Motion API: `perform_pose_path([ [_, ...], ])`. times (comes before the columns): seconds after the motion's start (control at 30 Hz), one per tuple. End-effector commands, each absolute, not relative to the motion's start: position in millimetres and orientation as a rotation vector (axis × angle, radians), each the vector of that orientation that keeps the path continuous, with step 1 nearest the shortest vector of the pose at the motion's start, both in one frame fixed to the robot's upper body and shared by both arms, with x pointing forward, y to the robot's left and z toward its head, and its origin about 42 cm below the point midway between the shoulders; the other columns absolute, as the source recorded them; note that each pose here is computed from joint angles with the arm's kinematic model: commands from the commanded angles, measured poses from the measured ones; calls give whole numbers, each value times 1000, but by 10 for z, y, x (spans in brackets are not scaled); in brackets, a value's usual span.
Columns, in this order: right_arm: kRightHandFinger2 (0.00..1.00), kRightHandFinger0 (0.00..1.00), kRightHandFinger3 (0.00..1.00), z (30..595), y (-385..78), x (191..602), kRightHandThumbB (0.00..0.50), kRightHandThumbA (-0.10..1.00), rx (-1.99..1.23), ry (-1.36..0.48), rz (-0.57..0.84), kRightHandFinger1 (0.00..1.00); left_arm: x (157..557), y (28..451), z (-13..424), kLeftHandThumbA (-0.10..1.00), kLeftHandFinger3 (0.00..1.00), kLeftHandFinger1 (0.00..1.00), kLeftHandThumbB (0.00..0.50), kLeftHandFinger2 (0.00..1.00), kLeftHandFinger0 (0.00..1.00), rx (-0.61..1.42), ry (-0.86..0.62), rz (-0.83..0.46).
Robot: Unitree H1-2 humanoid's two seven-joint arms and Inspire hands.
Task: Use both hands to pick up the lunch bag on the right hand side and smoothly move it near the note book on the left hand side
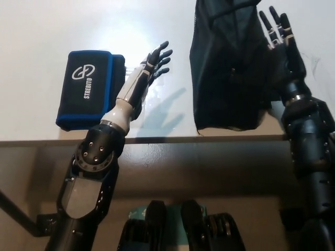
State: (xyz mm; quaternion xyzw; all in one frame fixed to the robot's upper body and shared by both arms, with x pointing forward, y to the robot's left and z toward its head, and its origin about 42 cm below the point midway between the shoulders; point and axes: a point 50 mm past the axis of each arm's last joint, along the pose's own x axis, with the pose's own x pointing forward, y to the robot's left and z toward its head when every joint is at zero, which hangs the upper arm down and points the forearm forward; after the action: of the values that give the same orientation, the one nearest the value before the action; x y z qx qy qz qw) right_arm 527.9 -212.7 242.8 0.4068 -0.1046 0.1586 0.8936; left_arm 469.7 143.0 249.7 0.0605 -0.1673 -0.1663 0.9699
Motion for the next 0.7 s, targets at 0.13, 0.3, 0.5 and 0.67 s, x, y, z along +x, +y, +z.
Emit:
perform_pose_path([
  [0.13, 1000, 1000, 1000, 2741, -1687, 5390, 370, 1000, 854, -292, 453, 1000, 4801, 1381, 2837, 1000, 1000, 1000, 251, 1000, 1000, 110, -441, -311],
  [0.3, 1000, 1000, 1000, 2714, -1469, 5368, 387, 1000, 857, -282, 482, 1000, 4831, 1431, 2861, 1000, 1000, 1000, 262, 1000, 1000, 115, -446, -294],
  [0.5, 1000, 1000, 1000, 2730, -1216, 5351, 355, 1000, 896, -278, 532, 1000, 4881, 1485, 2911, 1000, 1000, 1000, 249, 1000, 1000, 107, -455, -272],
  [0.67, 1000, 1000, 1000, 2759, -1035, 5362, 346, 1000, 904, -265, 538, 1000, 4914, 1569, 2930, 1000, 1000, 1000, 239, 1000, 1000, 102, -466, -231],
])
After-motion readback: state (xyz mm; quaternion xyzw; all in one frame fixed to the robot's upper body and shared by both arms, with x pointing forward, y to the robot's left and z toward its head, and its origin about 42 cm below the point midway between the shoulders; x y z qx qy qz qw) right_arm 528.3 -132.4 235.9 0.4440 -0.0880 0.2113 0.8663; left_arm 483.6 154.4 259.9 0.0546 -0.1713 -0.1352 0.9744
